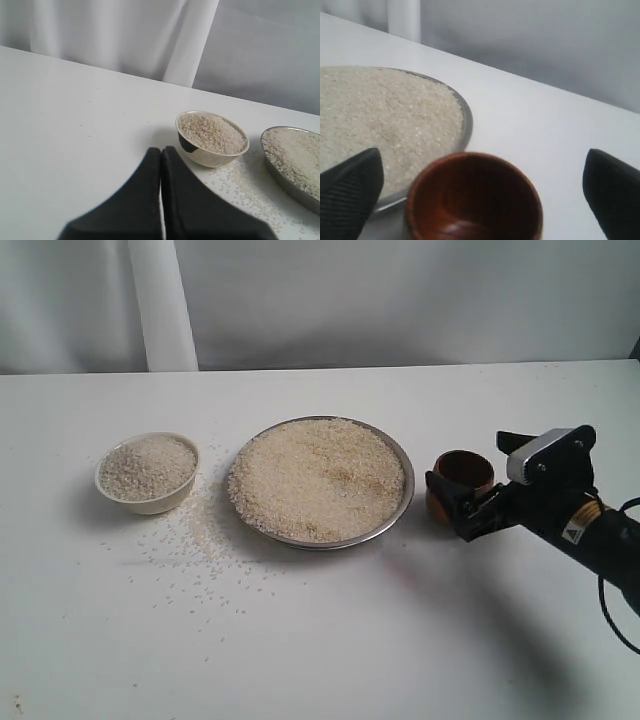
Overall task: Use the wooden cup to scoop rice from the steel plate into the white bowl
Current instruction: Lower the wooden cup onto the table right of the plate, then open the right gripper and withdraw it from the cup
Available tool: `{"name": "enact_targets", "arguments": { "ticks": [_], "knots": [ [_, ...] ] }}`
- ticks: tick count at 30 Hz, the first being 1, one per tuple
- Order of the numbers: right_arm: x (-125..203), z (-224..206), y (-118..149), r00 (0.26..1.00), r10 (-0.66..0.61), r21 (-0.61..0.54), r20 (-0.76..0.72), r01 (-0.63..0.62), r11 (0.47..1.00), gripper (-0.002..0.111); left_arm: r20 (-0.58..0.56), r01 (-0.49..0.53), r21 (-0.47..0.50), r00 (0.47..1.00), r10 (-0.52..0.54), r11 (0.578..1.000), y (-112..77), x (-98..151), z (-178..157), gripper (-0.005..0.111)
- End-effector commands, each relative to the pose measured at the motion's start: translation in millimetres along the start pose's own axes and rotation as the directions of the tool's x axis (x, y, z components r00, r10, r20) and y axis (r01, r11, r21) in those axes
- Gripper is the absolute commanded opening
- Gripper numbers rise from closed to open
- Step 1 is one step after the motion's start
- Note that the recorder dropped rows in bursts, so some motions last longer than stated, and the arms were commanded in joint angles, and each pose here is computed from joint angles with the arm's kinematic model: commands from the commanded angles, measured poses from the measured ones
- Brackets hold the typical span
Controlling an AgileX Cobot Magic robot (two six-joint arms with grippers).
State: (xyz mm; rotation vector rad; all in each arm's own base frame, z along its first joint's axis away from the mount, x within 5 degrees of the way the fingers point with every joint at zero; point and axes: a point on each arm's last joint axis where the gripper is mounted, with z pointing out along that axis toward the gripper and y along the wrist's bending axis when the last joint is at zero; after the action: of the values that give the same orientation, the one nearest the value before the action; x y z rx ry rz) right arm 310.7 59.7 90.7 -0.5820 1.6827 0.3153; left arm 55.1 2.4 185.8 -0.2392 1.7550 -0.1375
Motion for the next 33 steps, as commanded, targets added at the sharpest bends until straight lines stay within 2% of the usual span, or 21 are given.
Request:
{"name": "enact_targets", "arguments": {
  "ticks": [1,4,9,15,20,22,25,29,33],
  "knots": [
    [-12,-5,6,0.998,-0.047,-0.078,0.036,0.05,0.996,0.105,0.017,0.005,0.01,1.0,-0.005,1.0,-1.0,-3,-1,0.0],
    [-21,-9,8,0.999,-0.005,-0.099,0.052,0.01,0.995,0.105,0.017,0.005,0.01,1.0,-0.005,1.0,-1.0,-3,-1,0.0],
    [-46,-25,9,0.992,0.075,-0.061,0.104,-0.069,0.996,0.105,0.017,0.005,0.01,1.0,-0.005,1.0,-1.0,-3,-1,0.0],
    [-96,-59,18,0.97,0.067,-0.081,0.233,-0.049,0.996,0.104,0.017,0.005,0.01,1.0,-0.005,1.0,-1.0,-3,-1,0.0],
    [-128,-87,30,0.973,0.047,-0.118,0.224,-0.021,0.993,0.097,0.017,0.005,0.01,1.0,-0.005,1.0,-1.0,-3,-1,0.0],
    [-136,-97,35,0.976,0.043,-0.13,0.213,-0.015,0.991,0.09,0.017,0.005,0.01,1.0,-0.005,1.0,-1.0,-3,-1,0.0],
    [-148,-111,42,0.976,0.032,-0.158,0.216,0.002,0.987,0.072,0.017,0.005,0.01,1.0,-0.005,1.0,-1.0,-3,-1,0.0],
    [-163,-127,52,0.968,0.076,-0.218,0.239,-0.023,0.976,0.039,0.017,0.005,0.01,1.0,-0.005,1.0,-1.0,-3,-1,0.0],
    [-172,-138,58,0.962,0.089,-0.247,0.258,-0.023,0.969,0.012,0.017,0.005,0.01,1.0,-0.005,1.0,-1.0,-3,-1,0.0]
  ]
}}
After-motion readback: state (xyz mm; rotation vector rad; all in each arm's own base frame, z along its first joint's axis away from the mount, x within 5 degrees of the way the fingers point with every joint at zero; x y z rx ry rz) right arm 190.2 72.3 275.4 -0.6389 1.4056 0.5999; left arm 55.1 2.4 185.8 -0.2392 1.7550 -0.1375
